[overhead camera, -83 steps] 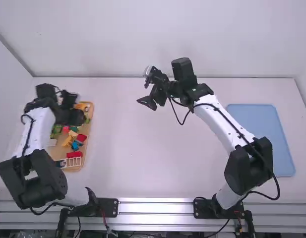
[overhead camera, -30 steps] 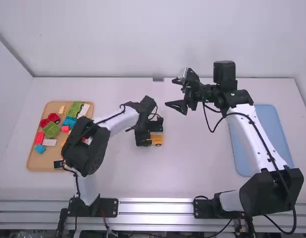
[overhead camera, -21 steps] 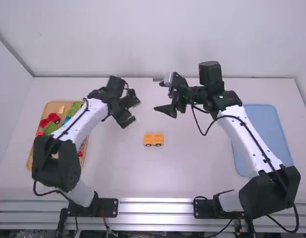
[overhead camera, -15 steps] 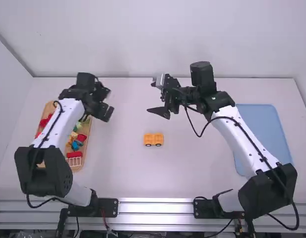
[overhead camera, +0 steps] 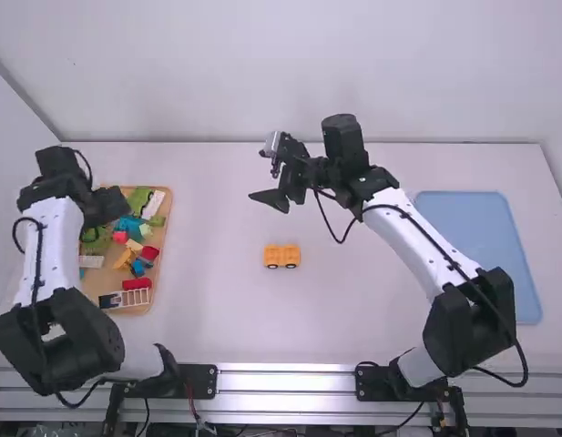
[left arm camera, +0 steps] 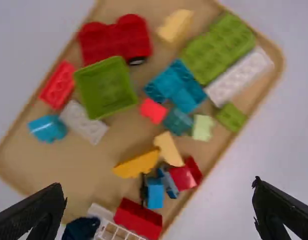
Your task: Assemble lego blocks to make yellow taxi
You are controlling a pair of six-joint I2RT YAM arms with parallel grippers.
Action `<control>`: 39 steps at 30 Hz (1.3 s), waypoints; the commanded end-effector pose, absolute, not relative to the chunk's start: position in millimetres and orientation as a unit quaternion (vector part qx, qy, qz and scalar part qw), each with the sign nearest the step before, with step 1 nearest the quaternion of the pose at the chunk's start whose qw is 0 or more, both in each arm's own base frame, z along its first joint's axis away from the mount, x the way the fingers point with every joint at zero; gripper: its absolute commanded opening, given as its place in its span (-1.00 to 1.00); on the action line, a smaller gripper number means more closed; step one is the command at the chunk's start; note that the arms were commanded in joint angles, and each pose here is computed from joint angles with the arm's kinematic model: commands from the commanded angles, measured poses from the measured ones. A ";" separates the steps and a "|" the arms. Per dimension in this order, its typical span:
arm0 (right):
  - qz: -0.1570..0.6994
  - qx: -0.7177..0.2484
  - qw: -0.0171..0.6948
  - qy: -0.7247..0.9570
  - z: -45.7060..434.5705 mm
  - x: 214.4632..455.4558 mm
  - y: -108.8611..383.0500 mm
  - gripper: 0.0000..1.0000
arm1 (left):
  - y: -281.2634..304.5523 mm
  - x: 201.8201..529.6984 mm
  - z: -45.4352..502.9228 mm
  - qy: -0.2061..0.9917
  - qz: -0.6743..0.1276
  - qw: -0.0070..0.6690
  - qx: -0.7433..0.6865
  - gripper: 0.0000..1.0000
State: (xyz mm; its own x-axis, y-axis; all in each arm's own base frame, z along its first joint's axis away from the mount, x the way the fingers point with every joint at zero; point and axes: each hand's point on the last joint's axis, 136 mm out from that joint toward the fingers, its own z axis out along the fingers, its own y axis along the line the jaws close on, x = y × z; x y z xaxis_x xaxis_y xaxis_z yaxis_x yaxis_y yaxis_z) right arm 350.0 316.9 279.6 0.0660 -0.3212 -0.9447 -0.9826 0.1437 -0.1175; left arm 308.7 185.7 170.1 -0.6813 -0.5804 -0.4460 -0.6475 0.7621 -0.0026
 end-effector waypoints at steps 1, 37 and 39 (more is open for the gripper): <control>0.354 -0.548 0.473 0.593 279.7 349.6 316.2 0.98 | 197.9 300.6 162.1 0.893 0.056 0.207 -0.395 0.98; 0.332 -0.541 0.481 0.605 278.4 358.3 313.9 0.97 | 271.3 449.4 36.6 0.992 0.034 0.089 -0.082 0.19; 0.334 -0.537 0.479 0.609 278.3 358.8 313.8 0.97 | 274.1 449.2 24.7 0.992 0.054 0.083 -0.074 0.20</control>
